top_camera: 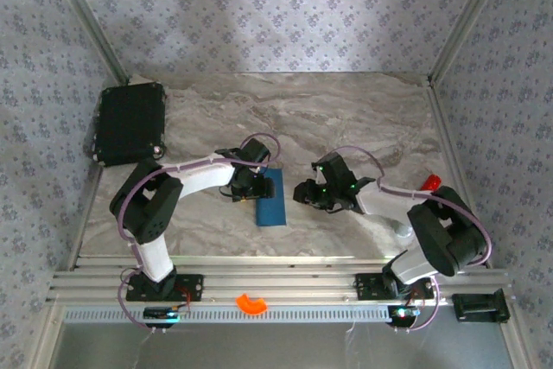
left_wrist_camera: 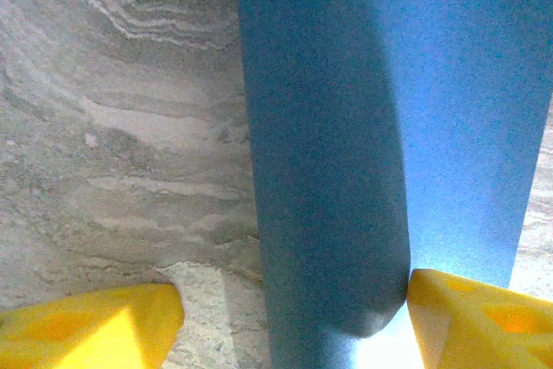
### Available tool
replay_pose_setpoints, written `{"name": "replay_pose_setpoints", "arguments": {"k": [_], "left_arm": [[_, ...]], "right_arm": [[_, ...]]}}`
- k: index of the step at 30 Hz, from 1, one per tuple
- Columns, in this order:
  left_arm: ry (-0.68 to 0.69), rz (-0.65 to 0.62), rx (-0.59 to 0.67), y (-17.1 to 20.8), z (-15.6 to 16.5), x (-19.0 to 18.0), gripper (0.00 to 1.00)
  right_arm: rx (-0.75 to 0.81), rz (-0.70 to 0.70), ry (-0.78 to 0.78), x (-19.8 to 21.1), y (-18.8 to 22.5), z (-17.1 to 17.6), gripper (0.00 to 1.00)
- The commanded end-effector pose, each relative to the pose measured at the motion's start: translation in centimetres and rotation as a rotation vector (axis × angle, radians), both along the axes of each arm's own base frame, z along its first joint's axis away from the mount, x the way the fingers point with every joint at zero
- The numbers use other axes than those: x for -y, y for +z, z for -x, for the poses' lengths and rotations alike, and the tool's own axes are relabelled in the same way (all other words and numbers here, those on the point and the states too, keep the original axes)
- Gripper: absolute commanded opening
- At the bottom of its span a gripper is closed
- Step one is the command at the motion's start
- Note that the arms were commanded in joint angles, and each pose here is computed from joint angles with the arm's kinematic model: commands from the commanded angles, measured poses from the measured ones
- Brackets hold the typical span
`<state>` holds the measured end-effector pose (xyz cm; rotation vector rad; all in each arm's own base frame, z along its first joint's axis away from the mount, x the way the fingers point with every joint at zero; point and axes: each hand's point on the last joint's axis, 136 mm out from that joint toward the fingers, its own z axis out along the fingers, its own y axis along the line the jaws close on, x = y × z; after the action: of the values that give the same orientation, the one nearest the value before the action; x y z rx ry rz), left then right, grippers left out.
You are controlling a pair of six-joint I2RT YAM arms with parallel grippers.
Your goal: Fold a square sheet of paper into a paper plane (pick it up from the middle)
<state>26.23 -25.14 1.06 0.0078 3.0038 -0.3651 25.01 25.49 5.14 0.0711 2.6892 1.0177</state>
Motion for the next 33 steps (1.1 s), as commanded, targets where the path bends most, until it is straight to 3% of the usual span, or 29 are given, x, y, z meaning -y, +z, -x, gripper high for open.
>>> {"name": "replay_pose_setpoints", "arguments": {"k": [1,10,24,26,33], "left_arm": [[-0.038,-0.05,-0.064,-6.0,1.3,-0.7,0.74],[-0.034,-0.049,-0.065,-6.2,1.3,-0.6,0.74],[-0.033,-0.051,-0.054,-5.9,0.9,-0.5,0.74],[-0.033,-0.05,-0.055,-5.9,0.9,-0.5,0.74],[-0.031,-0.049,-0.054,-6.0,1.0,-0.5,0.73]], "right_arm": [[-0.001,-0.025,0.014,-1.3,0.7,-0.4,0.33],[-0.017,-0.019,0.019,-2.3,0.2,-0.9,0.24],[-0.034,0.021,-0.019,-1.9,-0.3,-1.5,0.22],[-0.031,0.046,-0.052,-1.3,-0.3,-1.8,0.15],[0.026,0.096,-0.182,2.0,0.6,-2.5,0.12]]}}
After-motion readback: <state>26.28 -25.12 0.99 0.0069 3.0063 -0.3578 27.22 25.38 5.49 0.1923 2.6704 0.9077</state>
